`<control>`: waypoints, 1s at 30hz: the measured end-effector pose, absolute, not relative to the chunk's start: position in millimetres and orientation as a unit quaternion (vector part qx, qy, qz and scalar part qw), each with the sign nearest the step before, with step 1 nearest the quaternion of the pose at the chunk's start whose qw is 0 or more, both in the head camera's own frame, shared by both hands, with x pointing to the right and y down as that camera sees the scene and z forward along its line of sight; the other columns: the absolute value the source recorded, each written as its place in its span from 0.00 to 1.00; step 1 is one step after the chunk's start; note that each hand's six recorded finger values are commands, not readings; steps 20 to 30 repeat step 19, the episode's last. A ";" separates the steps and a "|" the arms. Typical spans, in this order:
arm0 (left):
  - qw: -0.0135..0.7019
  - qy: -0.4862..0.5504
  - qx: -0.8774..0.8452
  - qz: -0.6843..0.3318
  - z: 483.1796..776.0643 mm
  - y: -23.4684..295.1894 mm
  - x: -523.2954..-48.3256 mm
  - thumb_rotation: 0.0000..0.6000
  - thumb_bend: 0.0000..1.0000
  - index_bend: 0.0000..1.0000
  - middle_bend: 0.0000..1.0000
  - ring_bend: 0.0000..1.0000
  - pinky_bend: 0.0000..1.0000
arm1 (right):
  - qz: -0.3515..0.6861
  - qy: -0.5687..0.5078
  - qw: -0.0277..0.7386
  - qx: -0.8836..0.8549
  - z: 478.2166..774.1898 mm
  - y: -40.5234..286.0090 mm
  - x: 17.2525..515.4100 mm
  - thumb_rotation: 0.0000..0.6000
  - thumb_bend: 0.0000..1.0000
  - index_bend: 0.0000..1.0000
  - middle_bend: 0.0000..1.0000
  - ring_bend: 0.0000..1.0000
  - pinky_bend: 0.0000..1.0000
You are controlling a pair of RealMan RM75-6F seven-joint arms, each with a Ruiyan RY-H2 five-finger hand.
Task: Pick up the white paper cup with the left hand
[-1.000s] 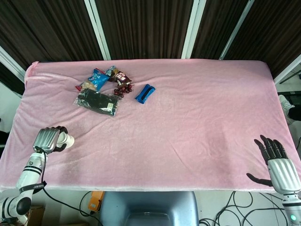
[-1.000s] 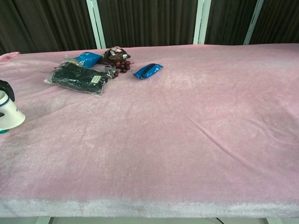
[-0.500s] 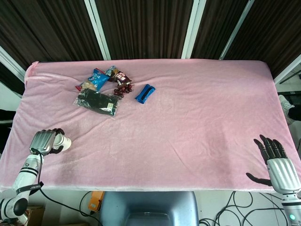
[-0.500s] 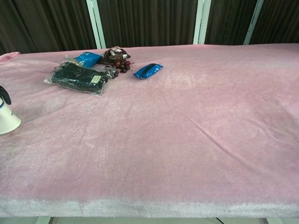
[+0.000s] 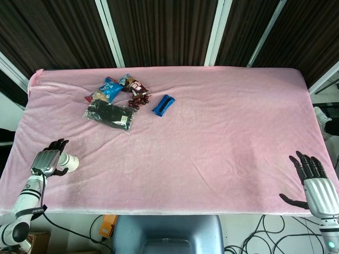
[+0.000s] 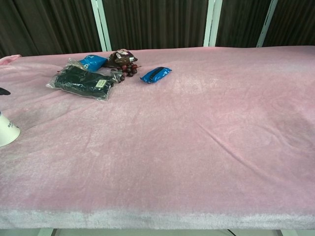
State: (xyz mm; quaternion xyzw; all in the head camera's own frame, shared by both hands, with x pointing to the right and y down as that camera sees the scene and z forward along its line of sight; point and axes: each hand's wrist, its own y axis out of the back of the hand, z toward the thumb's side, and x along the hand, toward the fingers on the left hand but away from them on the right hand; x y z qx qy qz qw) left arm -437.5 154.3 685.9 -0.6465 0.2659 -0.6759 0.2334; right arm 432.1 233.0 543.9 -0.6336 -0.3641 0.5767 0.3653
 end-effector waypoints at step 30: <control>0.373 0.443 -0.638 -0.507 571.4 236.3 -461.2 1.00 0.31 0.00 0.00 0.00 0.00 | 0.595 -0.336 0.368 -0.630 558.6 238.4 422.5 1.00 0.21 0.00 0.00 0.00 0.00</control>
